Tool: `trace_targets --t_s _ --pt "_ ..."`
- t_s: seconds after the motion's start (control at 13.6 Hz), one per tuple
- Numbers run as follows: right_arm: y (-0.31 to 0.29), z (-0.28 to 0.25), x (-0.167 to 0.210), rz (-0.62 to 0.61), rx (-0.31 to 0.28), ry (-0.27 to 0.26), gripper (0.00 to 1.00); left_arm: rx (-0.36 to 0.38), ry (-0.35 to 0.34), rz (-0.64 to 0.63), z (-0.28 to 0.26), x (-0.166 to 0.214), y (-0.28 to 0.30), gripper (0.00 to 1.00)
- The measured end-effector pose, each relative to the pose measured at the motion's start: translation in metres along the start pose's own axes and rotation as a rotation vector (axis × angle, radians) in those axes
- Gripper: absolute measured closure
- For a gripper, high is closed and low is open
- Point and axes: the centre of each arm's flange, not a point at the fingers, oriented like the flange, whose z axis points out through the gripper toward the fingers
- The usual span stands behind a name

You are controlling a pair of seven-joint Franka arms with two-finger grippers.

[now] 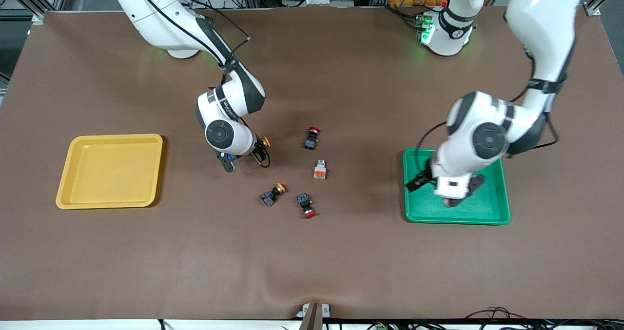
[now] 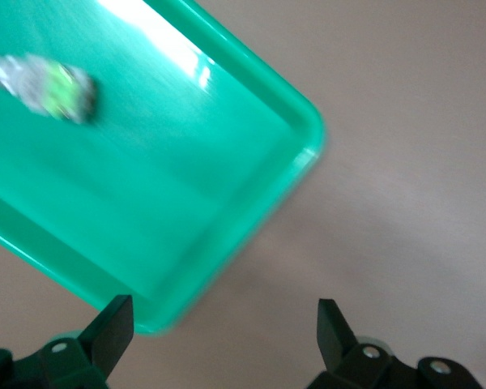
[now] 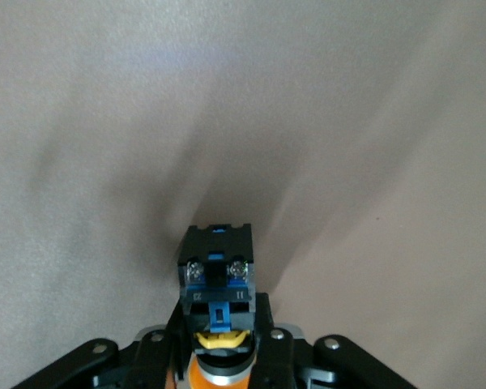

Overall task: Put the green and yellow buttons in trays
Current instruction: 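Carry the yellow-cap button to the yellow tray while the left gripper reaches orange button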

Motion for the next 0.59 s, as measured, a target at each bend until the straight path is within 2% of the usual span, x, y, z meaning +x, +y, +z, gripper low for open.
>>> trace_targets --t_s 0.07,0.22,0.37,0.59 --pt "0.0 -0.003 0.005 0.008 -0.003 -0.002 0.67 -0.008 -0.009 -0.057 0.006 -0.017 0.02 0.0" --pt "0.001 -0.016 0.022 -0.027 -0.051 -0.021 0.67 -0.005 -0.037 -0.179 0.029 -0.048 0.049 0.0" --pt "0.006 -0.038 0.054 -0.154 -0.116 -0.068 0.67 0.002 -0.059 -0.281 0.055 -0.074 0.068 0.0" --pt "0.03 -0.064 0.129 -0.336 -0.159 -0.161 0.67 0.03 -0.074 -0.37 0.079 -0.11 0.083 0.0"
